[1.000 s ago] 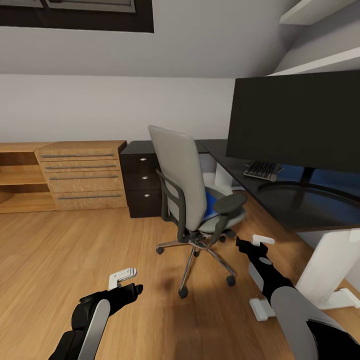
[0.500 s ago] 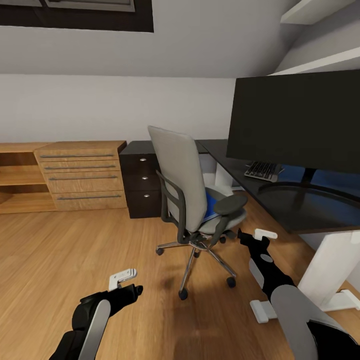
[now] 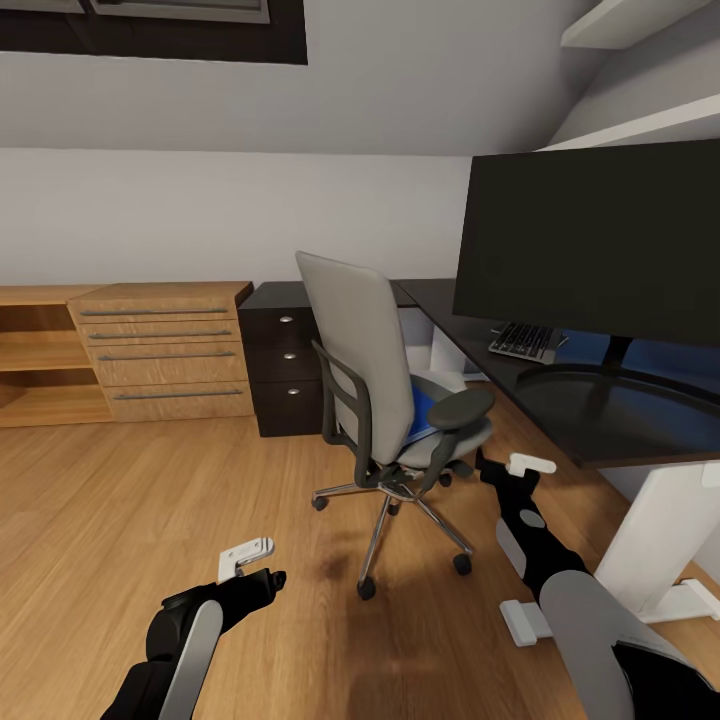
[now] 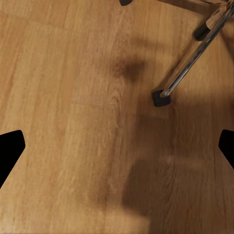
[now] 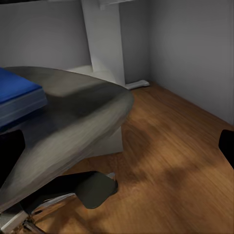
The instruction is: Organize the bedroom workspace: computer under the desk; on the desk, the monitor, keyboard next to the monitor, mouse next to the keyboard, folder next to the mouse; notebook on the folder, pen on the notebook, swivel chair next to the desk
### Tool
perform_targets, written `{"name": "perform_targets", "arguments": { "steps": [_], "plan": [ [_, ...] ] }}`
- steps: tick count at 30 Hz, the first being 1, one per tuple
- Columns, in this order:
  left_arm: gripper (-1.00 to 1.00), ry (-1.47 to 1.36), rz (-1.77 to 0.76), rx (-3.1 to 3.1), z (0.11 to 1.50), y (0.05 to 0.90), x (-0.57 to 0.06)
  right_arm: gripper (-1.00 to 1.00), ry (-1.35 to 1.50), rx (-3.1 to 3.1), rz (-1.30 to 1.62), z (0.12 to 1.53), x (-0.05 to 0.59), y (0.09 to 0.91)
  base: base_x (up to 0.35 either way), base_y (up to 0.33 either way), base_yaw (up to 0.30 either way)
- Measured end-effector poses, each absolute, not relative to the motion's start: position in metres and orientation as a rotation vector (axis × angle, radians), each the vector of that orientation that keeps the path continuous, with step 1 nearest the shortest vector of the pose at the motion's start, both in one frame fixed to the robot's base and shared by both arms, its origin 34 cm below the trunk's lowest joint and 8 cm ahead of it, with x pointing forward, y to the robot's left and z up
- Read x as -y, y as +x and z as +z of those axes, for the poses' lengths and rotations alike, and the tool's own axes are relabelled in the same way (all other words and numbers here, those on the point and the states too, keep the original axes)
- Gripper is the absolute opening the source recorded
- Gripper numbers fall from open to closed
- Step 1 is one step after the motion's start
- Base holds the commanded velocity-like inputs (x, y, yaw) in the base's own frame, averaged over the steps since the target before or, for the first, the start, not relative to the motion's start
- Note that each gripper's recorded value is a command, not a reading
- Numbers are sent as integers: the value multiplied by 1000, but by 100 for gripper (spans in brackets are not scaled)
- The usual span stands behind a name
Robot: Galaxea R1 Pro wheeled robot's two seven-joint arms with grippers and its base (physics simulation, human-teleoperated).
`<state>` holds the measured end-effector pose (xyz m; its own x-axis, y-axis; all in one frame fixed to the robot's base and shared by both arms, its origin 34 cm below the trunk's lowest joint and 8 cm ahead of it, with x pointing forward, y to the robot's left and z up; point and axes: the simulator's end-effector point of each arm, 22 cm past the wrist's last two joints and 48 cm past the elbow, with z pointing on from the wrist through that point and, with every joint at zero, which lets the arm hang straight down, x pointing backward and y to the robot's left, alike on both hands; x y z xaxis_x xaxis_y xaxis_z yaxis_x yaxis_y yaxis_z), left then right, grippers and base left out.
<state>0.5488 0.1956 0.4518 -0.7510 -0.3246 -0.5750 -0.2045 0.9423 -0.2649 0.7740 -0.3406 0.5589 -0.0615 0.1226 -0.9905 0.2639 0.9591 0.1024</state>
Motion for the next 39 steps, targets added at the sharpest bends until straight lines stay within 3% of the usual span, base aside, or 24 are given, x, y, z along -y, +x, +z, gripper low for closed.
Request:
{"name": "perform_targets", "arguments": {
  "steps": [31, 39],
  "plan": [
    [100, -376, -248, -2445, 451, 548, -195, 100, 301, -1628, -118, 560, 339, 774, 65, 0, 1],
    [100, -375, -246, -2441, 453, 549, -196, 100, 300, -1628, -110, 561, 334, 774, 0, 0, 128]
  ]
}}
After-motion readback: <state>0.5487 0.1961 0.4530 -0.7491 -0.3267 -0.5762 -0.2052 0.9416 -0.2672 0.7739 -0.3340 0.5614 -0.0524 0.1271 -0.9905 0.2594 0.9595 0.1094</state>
